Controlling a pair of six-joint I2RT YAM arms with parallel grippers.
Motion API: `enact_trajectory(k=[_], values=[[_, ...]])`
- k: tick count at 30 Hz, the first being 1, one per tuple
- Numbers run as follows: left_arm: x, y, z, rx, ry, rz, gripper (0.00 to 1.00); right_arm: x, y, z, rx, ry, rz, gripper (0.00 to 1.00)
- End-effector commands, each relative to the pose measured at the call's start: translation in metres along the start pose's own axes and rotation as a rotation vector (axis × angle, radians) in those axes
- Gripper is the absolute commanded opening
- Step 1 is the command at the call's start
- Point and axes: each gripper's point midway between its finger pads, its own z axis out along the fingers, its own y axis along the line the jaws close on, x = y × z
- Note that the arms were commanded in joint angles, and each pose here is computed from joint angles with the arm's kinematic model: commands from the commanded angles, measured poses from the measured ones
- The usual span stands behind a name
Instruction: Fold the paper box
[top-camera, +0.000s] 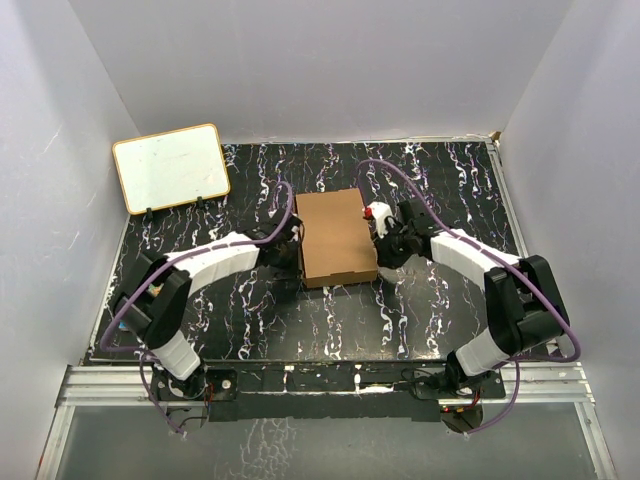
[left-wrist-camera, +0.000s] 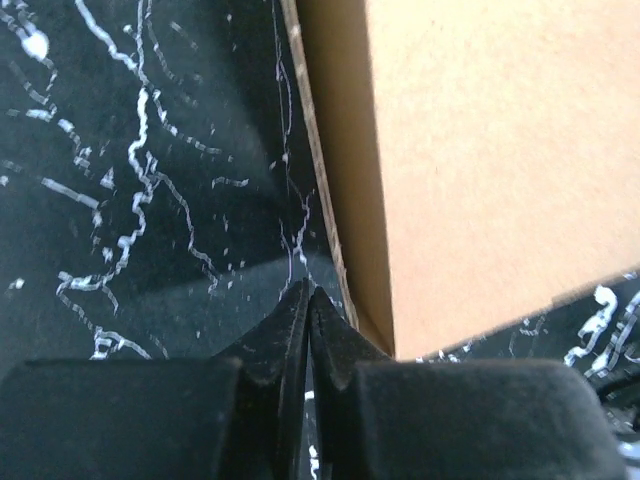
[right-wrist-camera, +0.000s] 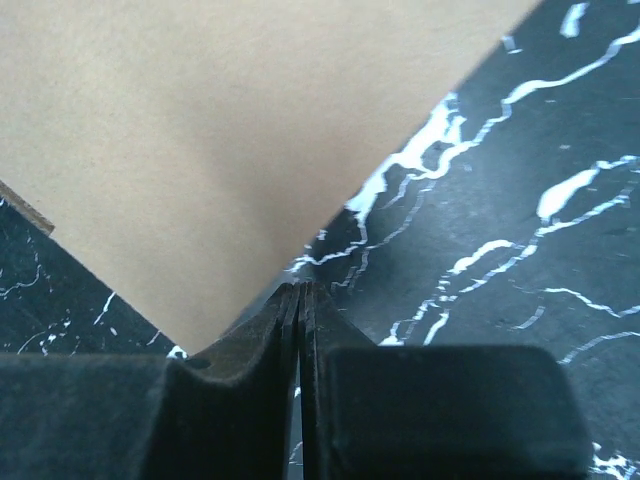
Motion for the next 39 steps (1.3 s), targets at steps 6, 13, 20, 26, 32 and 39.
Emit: enact_trajectory(k=[6, 13, 20, 26, 32, 39], values=[[0.007, 0.008, -0.033, 0.111, -0.015, -0.114, 0.00, -0.026, -0.023, -0.018, 0.058, -0.133, 0.031, 0.10], [0.008, -0.021, -0.035, 0.197, -0.008, -0.103, 0.00, -0.018, -0.006, -0.015, 0.024, -0.092, 0.017, 0.08], [-0.008, -0.091, -0.026, 0.258, 0.012, -0.008, 0.00, -0.032, 0.048, 0.000, -0.066, -0.052, -0.084, 0.08], [0.000, -0.071, -0.038, 0.188, -0.006, 0.005, 0.00, -0.037, 0.034, -0.011, 0.021, -0.051, -0.068, 0.08], [0.009, -0.032, -0.058, 0.152, -0.022, 0.033, 0.02, -0.033, -0.013, -0.033, 0.115, -0.101, -0.010, 0.10], [-0.070, 0.010, -0.061, 0.200, -0.180, 0.061, 0.12, -0.069, -0.068, -0.036, 0.221, -0.167, -0.013, 0.10]])
